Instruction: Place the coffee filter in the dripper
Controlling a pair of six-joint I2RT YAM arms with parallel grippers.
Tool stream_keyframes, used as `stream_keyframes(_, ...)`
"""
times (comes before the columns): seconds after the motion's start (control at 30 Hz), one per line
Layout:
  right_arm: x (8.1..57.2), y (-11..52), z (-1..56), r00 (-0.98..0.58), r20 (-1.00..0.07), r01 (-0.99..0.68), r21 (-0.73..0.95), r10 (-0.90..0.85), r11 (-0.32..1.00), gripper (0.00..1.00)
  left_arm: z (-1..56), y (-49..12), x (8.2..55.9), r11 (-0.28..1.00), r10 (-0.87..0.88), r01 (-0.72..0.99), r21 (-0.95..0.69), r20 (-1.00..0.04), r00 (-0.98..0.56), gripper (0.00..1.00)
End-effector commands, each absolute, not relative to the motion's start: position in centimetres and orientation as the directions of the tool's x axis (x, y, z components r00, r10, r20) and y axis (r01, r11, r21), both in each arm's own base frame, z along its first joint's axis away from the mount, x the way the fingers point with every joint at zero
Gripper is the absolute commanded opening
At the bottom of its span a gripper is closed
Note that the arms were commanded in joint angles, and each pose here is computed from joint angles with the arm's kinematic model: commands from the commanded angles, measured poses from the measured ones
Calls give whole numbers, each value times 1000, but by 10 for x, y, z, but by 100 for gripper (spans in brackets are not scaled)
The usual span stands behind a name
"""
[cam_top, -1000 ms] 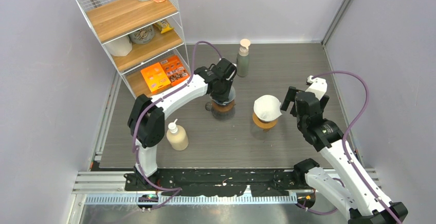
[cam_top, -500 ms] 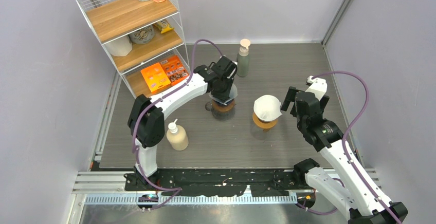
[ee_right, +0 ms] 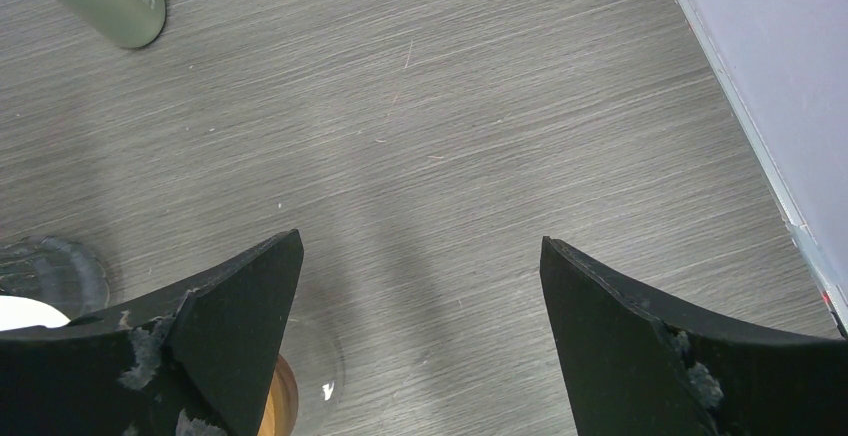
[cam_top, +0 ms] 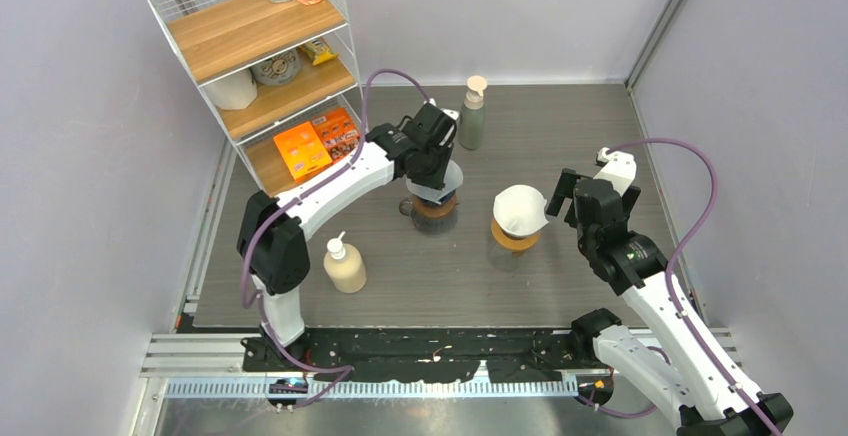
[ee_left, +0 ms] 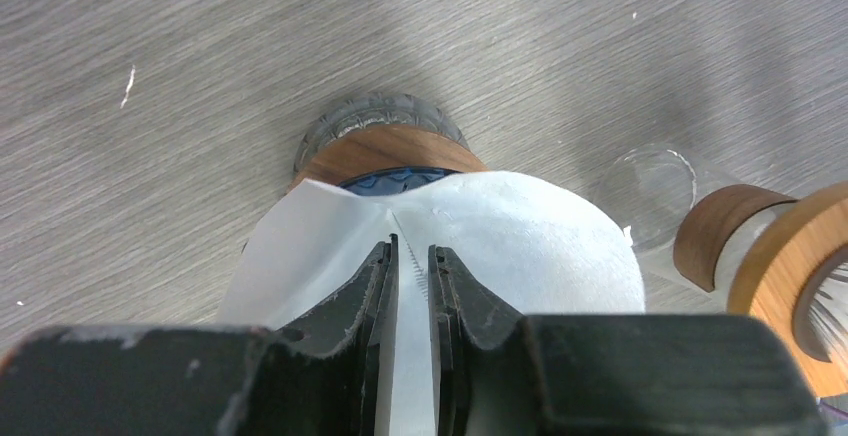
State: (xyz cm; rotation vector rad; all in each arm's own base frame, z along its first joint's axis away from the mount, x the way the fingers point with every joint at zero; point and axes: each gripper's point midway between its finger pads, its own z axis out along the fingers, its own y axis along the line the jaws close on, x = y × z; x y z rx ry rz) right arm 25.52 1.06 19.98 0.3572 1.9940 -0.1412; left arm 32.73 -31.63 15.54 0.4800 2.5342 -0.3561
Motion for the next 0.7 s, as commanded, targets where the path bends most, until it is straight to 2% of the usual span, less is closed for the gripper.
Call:
stream_keyframes(0.0, 258, 7, 211, -352, -914, 332, 80, 202, 940, 95, 196, -320, 332, 890, 224, 422, -173, -639, -736, 23)
stream_keyframes(0.23, 259, 7, 211, -351, -914, 333, 81, 203, 939, 95, 228, -317, 332, 881, 191, 435, -188, -700, -688, 22)
stream_keyframes(0.4, 258, 5, 214, -338, -918, 341, 87, 208, 936, 96, 282, -295, 331, 892, 128, 422, -162, -804, -580, 24)
stream_keyframes(0.57, 258, 3, 216, -324, -920, 356, 99, 222, 929, 95, 339, -245, 324, 931, 12, 340, -131, -921, -388, 45)
stream_keyframes(0.6, 258, 2, 217, -319, -921, 362, 100, 224, 927, 96, 353, -230, 318, 938, -24, 316, -140, -938, -346, 56)
stream_keyframes(0.63, 258, 1, 220, -311, -922, 370, 104, 228, 923, 96, 356, -218, 315, 946, -42, 292, -143, -945, -325, 77)
stream_keyframes(0.67, 258, 0, 221, -305, -923, 378, 107, 233, 919, 96, 358, -205, 313, 954, -61, 262, -145, -950, -306, 92)
